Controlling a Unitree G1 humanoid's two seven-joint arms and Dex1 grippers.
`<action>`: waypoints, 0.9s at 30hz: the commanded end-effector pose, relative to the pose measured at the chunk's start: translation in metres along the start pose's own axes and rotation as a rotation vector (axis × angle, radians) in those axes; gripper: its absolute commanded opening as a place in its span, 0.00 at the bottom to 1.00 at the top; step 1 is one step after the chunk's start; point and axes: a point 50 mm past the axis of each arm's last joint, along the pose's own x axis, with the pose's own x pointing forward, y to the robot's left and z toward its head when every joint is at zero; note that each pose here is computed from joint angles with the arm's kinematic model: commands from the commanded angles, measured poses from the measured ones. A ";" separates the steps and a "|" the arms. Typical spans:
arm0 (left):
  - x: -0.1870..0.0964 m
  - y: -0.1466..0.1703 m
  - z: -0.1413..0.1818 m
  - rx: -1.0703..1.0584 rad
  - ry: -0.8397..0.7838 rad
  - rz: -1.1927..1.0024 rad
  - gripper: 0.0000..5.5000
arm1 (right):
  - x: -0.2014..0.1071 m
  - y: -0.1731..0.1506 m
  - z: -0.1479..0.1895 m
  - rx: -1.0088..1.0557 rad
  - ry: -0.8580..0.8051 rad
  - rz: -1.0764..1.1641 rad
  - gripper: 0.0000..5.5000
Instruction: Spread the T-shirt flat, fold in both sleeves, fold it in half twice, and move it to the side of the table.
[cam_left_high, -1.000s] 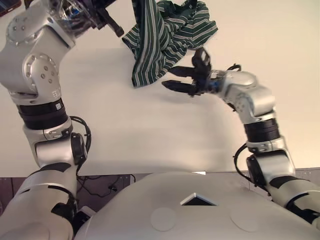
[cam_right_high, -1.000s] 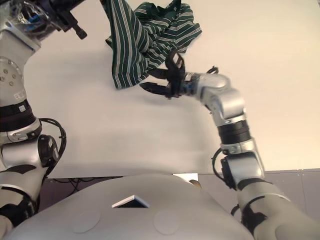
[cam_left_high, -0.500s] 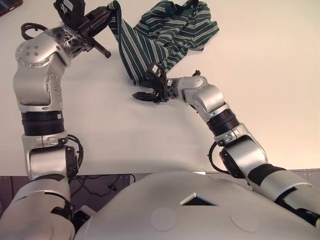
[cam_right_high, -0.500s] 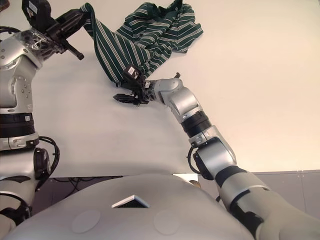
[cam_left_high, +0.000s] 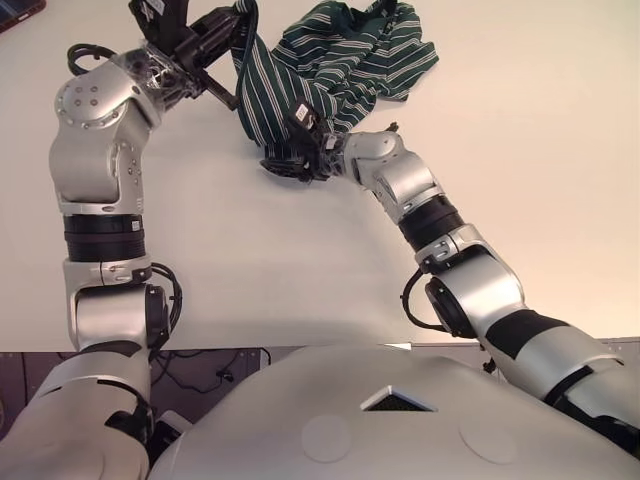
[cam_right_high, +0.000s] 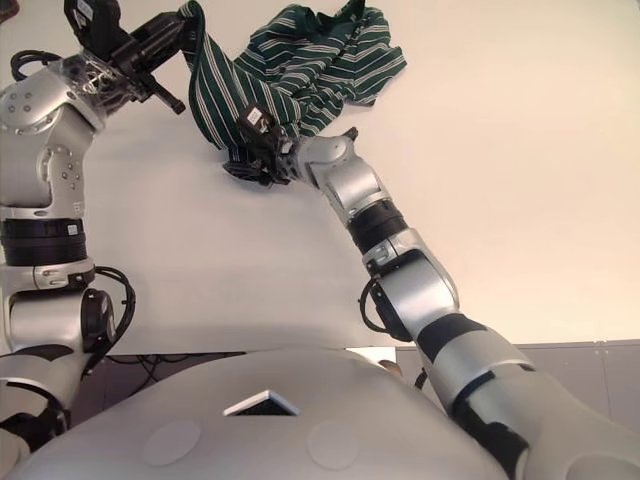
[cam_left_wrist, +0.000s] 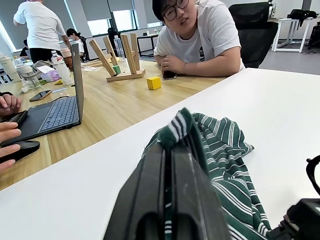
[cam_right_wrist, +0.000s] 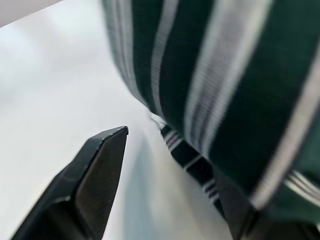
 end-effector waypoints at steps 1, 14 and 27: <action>0.007 -0.001 0.005 0.000 -0.025 0.000 0.00 | 0.009 -0.003 -0.004 -0.031 0.092 -0.039 0.51; 0.003 0.002 0.005 -0.020 -0.064 0.070 0.00 | -0.018 -0.032 -0.019 -0.098 0.154 -0.055 0.14; -0.007 0.021 0.023 -0.081 -0.171 0.158 0.00 | -0.160 -0.083 0.102 0.199 -0.613 0.095 0.01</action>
